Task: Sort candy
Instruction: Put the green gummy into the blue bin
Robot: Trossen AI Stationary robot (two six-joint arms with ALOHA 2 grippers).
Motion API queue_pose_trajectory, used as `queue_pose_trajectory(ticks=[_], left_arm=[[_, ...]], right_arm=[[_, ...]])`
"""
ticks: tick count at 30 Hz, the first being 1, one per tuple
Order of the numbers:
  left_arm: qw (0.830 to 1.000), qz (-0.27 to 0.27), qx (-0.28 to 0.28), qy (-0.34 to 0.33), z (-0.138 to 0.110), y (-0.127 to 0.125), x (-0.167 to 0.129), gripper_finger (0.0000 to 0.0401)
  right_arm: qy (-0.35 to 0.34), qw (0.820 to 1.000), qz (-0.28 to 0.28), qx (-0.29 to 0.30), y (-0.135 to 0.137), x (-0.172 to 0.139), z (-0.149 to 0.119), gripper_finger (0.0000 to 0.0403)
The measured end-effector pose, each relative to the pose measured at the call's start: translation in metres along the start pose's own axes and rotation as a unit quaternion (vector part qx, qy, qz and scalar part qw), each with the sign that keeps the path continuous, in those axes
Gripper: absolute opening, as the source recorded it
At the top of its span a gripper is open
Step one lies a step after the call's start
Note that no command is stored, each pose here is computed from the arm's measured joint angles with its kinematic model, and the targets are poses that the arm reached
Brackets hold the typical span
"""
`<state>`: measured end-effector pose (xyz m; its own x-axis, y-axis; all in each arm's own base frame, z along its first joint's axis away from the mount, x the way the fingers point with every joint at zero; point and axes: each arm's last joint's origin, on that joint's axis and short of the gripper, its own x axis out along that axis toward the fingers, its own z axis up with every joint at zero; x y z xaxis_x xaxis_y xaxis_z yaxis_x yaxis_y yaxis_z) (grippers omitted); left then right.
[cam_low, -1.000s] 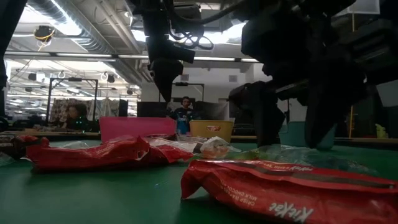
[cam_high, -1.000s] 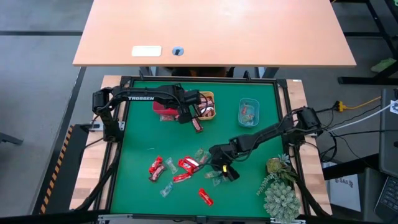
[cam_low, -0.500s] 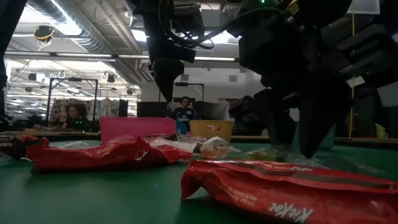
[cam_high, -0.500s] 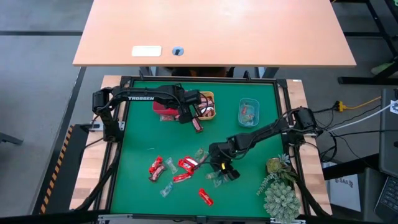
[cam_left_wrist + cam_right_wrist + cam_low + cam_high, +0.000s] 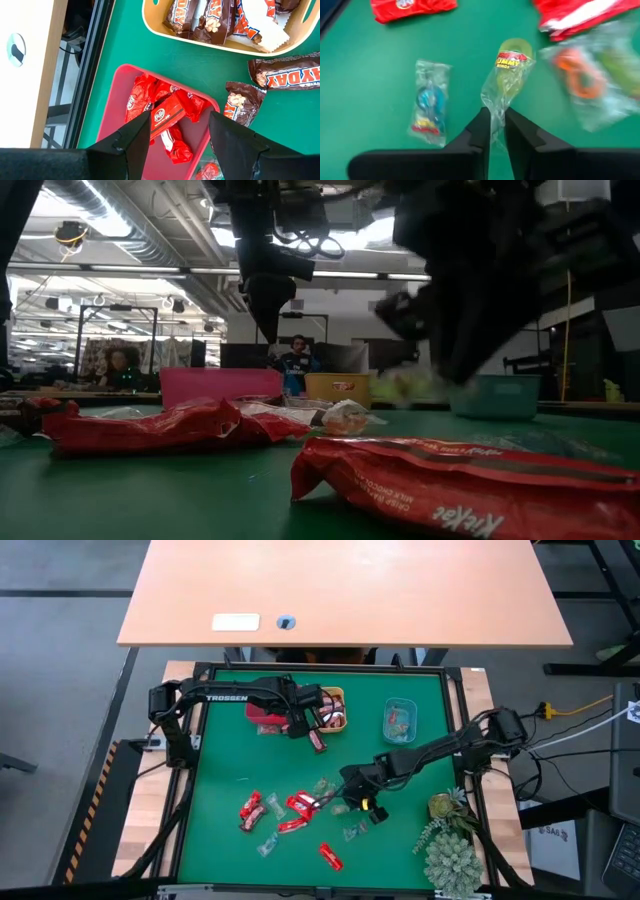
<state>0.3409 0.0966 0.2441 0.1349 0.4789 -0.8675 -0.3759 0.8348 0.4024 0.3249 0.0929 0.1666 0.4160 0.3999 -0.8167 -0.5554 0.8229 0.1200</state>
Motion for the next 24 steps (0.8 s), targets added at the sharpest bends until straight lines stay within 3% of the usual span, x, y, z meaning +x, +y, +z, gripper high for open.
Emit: queue_pose_trajectory(ticks=[13, 24], left_arm=[[1.0, 0.0, -0.001, -0.002, 0.0, 0.0, 0.0, 0.0193], [1.0, 0.0, -0.002, -0.004, 0.001, 0.0, 0.0, 0.0193]], right_arm=[[-0.02, 0.994, -0.097, 0.035, -0.015, -0.088, -0.005, 0.0044], [0.017, 0.979, -0.177, 0.096, -0.045, -0.151, -0.041, 0.0044]])
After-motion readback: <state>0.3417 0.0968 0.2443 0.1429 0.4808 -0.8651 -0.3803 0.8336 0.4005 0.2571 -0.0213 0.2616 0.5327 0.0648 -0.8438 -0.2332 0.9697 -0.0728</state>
